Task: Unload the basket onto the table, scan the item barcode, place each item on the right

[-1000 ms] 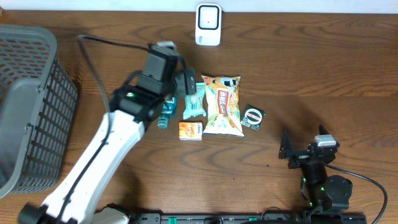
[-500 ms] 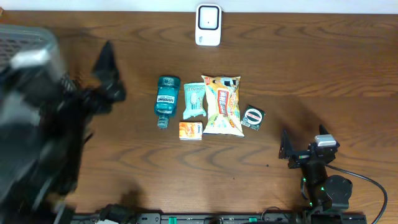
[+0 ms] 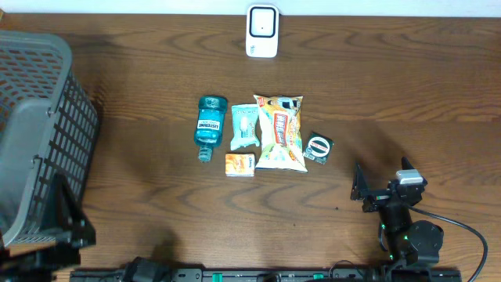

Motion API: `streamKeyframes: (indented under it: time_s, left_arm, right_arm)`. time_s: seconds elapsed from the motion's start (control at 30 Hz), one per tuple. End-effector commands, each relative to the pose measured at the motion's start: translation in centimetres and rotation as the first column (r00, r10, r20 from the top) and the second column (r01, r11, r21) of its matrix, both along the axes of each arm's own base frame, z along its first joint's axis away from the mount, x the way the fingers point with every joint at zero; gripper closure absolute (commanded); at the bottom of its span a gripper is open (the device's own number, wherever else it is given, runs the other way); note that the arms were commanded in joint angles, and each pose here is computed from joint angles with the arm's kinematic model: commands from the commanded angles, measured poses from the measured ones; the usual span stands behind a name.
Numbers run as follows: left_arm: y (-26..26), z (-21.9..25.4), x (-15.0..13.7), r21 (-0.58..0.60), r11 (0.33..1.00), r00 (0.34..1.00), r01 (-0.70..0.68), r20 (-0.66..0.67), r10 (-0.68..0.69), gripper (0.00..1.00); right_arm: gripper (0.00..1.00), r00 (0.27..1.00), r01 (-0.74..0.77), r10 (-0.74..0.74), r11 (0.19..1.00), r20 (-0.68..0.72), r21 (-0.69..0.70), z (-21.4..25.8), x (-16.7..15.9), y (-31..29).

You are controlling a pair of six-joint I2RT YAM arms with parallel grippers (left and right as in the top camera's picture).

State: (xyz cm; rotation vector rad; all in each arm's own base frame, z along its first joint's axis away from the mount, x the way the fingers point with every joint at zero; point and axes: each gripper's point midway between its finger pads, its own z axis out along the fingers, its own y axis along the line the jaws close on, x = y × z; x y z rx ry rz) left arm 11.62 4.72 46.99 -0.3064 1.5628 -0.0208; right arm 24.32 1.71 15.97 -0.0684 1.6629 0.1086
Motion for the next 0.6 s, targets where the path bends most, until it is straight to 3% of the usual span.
streamKeyframes:
  time_s: [0.0,0.13,0.27,0.57]
  left_arm:
    - [1.8,-0.9,-4.1,0.005,0.999,0.999,-0.036,0.041,0.036,0.02]
    - [2.7,-1.6,-7.2,-0.013,0.999,0.995,-0.036,0.093,0.037,0.02]
    - [3.3,-3.7,-8.9,-0.003,0.999,0.997,-0.036,0.063,0.036,0.02]
    - [3.5,-10.0,-9.8,0.085,0.996,0.980,-0.026,-0.193,0.042,0.02]
  right_arm:
    - [0.01,1.000,-0.005,0.005,1.000,0.001,-0.008,-0.1,0.0,0.1]
    - [0.01,1.000,-0.005,0.005,1.000,0.000,-0.008,-0.1,0.0,0.1]
    - [0.01,1.000,-0.005,0.005,1.000,0.000,-0.008,-0.1,0.0,0.1]
    - [0.01,1.000,-0.005,0.005,1.000,0.001,-0.008,-0.1,0.0,0.1]
